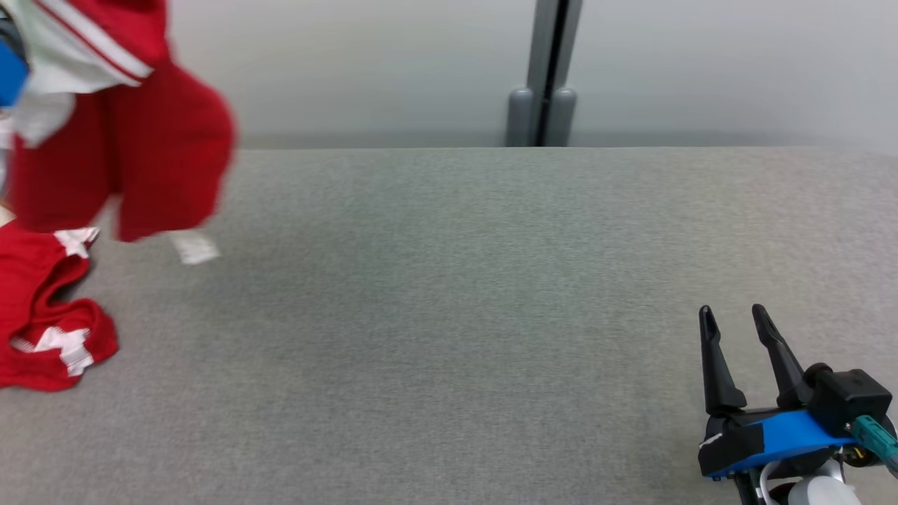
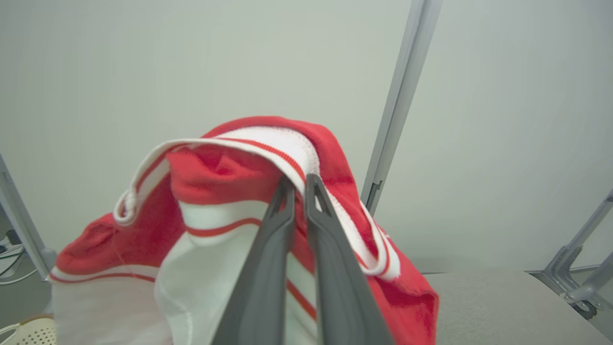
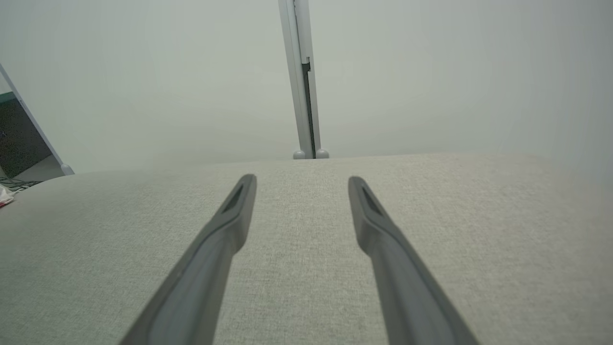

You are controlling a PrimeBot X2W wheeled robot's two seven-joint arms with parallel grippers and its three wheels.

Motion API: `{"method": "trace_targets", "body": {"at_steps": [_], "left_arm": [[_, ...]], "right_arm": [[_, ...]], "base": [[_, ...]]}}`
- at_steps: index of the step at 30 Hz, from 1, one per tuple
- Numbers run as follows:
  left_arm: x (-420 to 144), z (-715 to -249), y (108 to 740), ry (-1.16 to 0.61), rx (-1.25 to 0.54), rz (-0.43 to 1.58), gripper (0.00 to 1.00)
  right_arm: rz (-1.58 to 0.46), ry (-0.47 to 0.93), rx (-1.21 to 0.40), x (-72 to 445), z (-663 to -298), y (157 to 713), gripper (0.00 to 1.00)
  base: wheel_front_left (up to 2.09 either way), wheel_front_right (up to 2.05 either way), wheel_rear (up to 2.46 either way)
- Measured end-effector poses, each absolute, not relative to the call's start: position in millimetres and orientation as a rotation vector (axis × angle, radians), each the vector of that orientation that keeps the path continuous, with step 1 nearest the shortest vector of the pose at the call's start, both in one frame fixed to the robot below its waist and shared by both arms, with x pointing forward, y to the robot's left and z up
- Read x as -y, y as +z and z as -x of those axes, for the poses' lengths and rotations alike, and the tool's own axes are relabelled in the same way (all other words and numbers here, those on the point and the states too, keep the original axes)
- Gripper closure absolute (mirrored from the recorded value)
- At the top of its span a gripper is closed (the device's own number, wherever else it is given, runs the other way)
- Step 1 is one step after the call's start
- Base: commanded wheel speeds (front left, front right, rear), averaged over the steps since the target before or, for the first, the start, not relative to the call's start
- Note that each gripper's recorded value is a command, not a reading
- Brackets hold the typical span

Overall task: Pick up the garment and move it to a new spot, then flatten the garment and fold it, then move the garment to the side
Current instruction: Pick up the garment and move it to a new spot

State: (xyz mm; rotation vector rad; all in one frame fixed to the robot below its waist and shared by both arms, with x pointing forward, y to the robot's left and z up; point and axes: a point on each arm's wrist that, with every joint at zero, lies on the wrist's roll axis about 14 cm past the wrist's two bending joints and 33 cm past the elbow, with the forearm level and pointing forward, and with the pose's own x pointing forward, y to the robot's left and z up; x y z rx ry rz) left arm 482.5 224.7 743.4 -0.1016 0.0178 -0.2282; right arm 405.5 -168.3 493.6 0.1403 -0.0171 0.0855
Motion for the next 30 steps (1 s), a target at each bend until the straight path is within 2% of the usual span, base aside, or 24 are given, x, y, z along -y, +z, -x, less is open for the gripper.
{"method": "trace_targets", "body": {"at_steps": [8,15,19,25,26,27,28,30], "left_arm": [[-100.1,-481.3,733.6,-0.569,-0.052,0.090,1.00],[-5.6,-463.4,684.9,-0.818,-0.159,0.128,1.00],[21.2,-458.9,633.3,-0.860,-0.278,0.150,1.00],[25.8,-459.6,547.2,-0.788,-0.422,0.132,1.00],[23.3,-458.5,531.4,-0.764,-0.448,0.115,0.78],[20.7,-455.9,515.2,-0.749,-0.471,0.081,0.51],[18.6,-453.8,502.3,-0.734,-0.486,0.074,0.00],[18.6,-446.6,481.8,-0.717,-0.523,0.093,0.00]], "right_arm": [[-0.129,-0.018,0.027,204.9,-381.1,498.4,0.00],[-0.120,-0.101,0.028,232.2,-362.9,499.2,0.00],[-0.120,-0.136,0.025,242.9,-356.1,497.8,0.00],[-0.120,-0.159,0.013,249.4,-351.8,494.0,0.00],[-0.121,-0.160,0.013,249.7,-351.6,493.8,0.00],[-0.123,-0.162,0.013,250.2,-351.7,493.7,0.00],[-0.123,-0.163,0.013,250.8,-352.0,493.7,0.00],[-0.124,-0.157,0.012,248.9,-353.4,493.4,0.00]], "base": [[0.00,0.00,0.00],[0.00,0.00,0.00],[0.00,0.00,0.00],[0.00,0.00,0.00],[0.00,0.00,0.00],[0.00,0.00,0.00],[0.00,0.00,0.00],[0.00,0.00,0.00]]}}
